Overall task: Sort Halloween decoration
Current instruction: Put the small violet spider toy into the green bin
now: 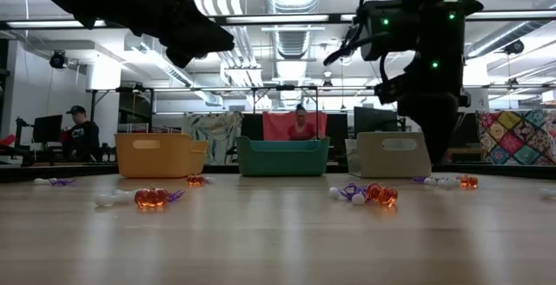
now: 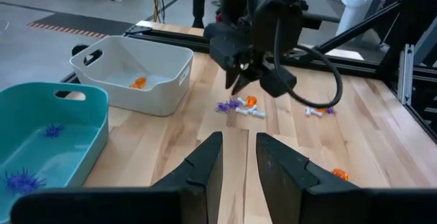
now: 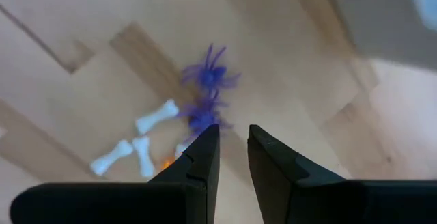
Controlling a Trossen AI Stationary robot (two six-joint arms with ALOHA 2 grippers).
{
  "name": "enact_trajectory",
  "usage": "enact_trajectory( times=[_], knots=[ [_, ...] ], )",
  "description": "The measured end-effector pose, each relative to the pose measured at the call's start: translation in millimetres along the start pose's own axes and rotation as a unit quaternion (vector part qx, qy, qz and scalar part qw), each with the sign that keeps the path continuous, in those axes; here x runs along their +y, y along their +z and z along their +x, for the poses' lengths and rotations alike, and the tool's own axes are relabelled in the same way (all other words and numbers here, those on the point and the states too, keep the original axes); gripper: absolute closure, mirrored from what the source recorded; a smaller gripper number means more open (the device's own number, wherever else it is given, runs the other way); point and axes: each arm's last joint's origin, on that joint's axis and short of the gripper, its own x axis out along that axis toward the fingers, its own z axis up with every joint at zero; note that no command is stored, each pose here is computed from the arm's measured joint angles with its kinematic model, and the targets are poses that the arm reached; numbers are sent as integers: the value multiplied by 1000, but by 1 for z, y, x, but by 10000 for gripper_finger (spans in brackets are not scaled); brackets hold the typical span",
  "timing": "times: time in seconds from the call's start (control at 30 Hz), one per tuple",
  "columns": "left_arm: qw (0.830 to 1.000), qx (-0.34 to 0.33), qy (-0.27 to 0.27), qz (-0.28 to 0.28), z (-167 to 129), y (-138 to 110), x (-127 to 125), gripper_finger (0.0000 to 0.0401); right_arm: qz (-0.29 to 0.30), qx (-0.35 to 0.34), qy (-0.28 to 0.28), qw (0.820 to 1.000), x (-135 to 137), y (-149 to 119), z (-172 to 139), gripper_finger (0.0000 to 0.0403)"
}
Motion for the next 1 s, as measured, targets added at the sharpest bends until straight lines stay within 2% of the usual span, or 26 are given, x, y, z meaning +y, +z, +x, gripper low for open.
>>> enact_trajectory(
  times=[0.3, 0.57, 0.8, 1.0],
  knots=[
    [1000, 9, 1, 0, 12, -6, 0, 329, 10, -73, -14, 997, 3, 10, -1, 335],
    [1000, 3, 0, 1, 20, -9, 1, 329, 41, -68, -16, 997, 1, 7, 4, 335],
    [1000, 0, 0, 8, 21, -8, 1, 329, 109, -56, -17, 992, -2, -3, 17, 335],
    [1000, -3, 0, 9, 21, -8, 1, 329, 120, -83, 9, 989, 2, 2, 19, 335]
  ],
)
